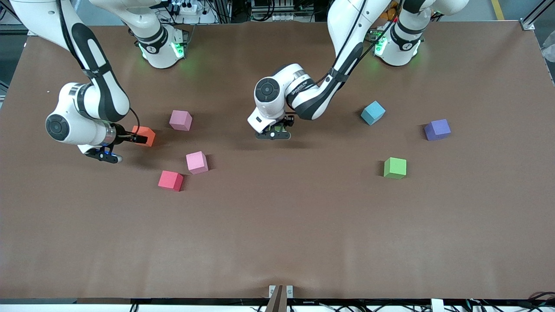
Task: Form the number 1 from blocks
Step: 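Carry the green cube to the table middle and release it with the left gripper, then reach the second green cube with the left gripper while the right gripper carries orange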
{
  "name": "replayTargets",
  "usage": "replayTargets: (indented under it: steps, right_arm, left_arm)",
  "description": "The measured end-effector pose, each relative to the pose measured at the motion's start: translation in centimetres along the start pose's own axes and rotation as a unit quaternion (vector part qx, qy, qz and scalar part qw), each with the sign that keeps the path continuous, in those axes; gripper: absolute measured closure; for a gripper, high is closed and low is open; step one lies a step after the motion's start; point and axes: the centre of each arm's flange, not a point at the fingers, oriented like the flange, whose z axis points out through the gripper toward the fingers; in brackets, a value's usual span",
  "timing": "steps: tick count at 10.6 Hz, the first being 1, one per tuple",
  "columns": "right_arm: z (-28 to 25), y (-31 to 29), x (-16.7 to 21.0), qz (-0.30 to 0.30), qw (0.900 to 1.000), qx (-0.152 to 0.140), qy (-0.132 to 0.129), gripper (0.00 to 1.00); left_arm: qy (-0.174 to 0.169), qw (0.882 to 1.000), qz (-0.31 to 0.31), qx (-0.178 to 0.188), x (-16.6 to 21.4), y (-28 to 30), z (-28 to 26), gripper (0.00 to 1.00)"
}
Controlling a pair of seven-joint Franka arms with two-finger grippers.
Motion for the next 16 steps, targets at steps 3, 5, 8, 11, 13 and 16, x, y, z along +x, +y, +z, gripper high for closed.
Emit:
replayTargets:
  steps: [3,5,8,11,13,16]
  right_arm:
    - [1.1,-0.3,0.3,-0.002,1.0,-0.004,-0.001,0.01]
    - [1.7,-0.2,0.4,-0.001,1.0,-0.006,-0.004,0.07]
    - [2.0,-0.1,0.4,-0.001,1.0,-0.007,-0.006,0.24]
    - [1.9,-0.2,0.4,-0.001,1.0,-0.006,-0.006,0.32]
    - [1.6,-0.4,0.5,-0.003,1.0,-0.006,-0.002,0.33]
    - [-2.1,-2.0,0.4,-0.005,1.0,0.004,0.03,0.33]
  left_arm:
    - [0.0,1.0,-0.001,0.0,0.3,0.1,0.1,0.4]
    - [-0.003,1.0,0.005,0.002,0.2,0.3,0.8,0.27]
    - [-0.001,1.0,0.011,-0.001,-0.2,1.0,0.6,0.0]
    - [0.016,1.0,0.008,-0.015,0.6,1.2,-2.2,0.0]
    - [0.028,1.0,-0.005,-0.012,1.8,-0.2,-5.9,0.0]
    - [0.04,0.998,-0.053,-0.011,5.5,-5.7,-12.4,0.0]
